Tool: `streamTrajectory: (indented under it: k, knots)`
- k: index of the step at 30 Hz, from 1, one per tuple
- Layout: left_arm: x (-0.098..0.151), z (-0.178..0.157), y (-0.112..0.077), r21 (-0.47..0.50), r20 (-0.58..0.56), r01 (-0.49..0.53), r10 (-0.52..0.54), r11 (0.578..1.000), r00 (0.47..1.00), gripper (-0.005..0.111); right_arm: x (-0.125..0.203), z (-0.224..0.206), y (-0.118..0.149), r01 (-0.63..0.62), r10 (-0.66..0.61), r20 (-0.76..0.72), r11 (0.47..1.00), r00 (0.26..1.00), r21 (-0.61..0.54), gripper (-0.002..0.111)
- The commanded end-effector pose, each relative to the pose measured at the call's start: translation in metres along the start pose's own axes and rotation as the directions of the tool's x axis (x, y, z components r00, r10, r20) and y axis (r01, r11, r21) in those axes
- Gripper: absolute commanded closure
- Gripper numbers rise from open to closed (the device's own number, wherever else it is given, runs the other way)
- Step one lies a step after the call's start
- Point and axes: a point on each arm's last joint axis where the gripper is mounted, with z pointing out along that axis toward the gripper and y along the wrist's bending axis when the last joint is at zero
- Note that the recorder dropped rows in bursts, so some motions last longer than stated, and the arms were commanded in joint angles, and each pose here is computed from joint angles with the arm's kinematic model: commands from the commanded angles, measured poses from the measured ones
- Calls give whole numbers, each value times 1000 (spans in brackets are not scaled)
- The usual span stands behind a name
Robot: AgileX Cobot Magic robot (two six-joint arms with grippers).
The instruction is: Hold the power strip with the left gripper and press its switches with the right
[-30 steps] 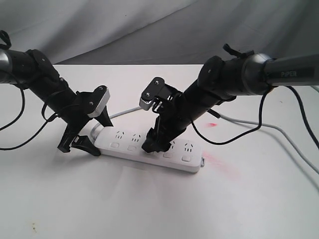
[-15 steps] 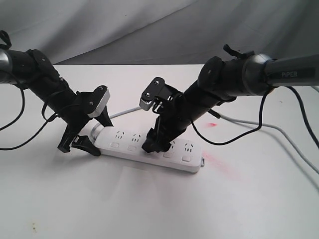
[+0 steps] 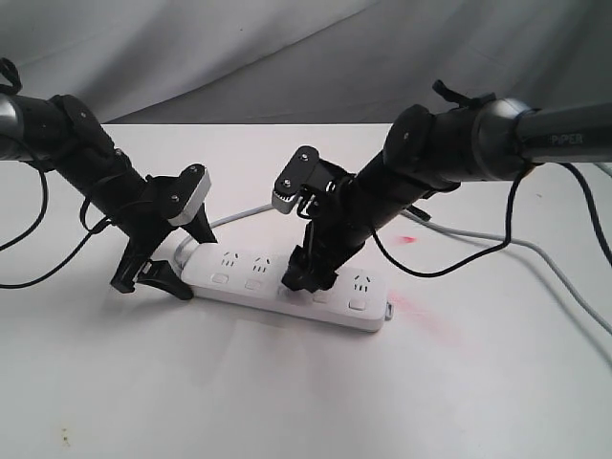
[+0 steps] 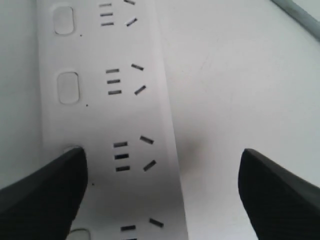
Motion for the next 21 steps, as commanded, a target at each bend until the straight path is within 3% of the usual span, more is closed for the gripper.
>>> streamTrajectory:
  k: [1, 9, 21]
  knots:
    - [0, 2, -2, 22, 2, -10, 10, 1000, 1000, 75, -17, -37, -2, 31, -36, 80, 998, 996, 61, 33]
    - [0, 2, -2, 22, 2, -10, 10, 1000, 1000, 75, -14, -64, -7, 35, -36, 116, 999, 993, 13, 33]
    - [0, 2, -2, 22, 2, -10, 10, 1000, 1000, 75, 16, -43, 5, -10, 9, 100, 1000, 995, 10, 33]
